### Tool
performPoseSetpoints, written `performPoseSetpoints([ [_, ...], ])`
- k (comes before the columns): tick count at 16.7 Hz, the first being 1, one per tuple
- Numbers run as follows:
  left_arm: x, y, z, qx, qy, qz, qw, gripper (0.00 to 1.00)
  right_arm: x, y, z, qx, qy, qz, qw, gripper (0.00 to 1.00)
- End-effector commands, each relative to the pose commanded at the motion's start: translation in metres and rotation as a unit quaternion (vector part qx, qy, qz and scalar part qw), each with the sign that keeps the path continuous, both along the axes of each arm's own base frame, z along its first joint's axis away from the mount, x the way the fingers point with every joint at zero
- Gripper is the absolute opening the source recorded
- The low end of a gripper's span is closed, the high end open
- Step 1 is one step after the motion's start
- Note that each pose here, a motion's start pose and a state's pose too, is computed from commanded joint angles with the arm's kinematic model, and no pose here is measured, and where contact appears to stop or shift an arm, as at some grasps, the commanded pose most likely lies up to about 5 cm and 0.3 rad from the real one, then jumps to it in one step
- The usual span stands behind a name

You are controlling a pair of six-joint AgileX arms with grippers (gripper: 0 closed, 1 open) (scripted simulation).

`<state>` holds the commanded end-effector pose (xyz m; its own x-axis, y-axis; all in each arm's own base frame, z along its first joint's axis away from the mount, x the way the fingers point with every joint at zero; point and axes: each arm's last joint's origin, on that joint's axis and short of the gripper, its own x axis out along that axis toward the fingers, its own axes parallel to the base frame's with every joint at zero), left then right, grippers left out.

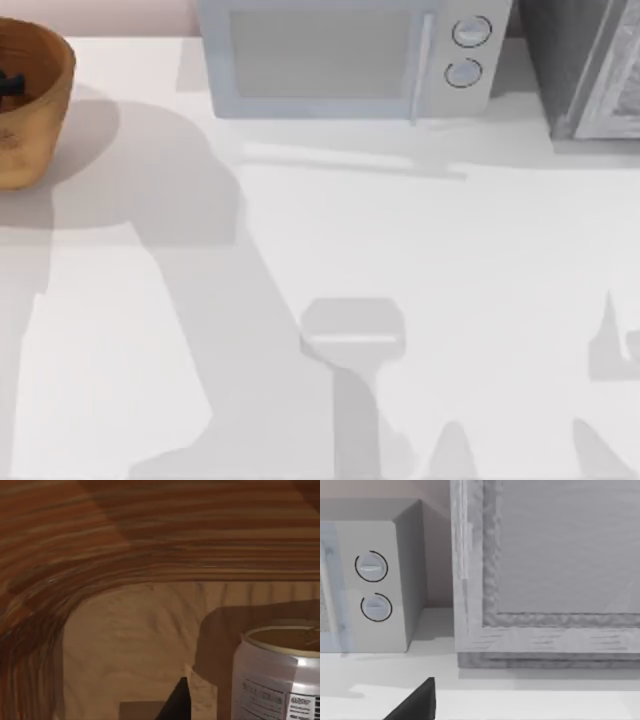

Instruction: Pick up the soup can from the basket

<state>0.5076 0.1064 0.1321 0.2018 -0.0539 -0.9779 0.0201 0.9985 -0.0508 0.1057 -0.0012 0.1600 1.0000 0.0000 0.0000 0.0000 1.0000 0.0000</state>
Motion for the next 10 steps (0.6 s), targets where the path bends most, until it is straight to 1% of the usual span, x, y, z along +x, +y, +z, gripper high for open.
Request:
performPoseSetpoints([
  [4, 0.0000, 0.0000, 0.0000, 0.000, 0.000, 0.000, 1.000, 0.02, 0.0000, 0.0000, 0.0000, 0.000, 0.000, 0.000, 1.000, 1.00],
  [5, 0.0000, 0.0000, 0.0000, 0.000, 0.000, 0.000, 1.000, 0.00, 0.0000, 0.0000, 0.0000, 0.000, 0.000, 0.000, 1.000, 1.00],
  [10, 0.0000, 0.0000, 0.0000, 0.000, 0.000, 0.000, 1.000, 0.00, 0.0000, 0.0000, 0.0000, 0.000, 0.000, 0.000, 1.000, 1.00],
])
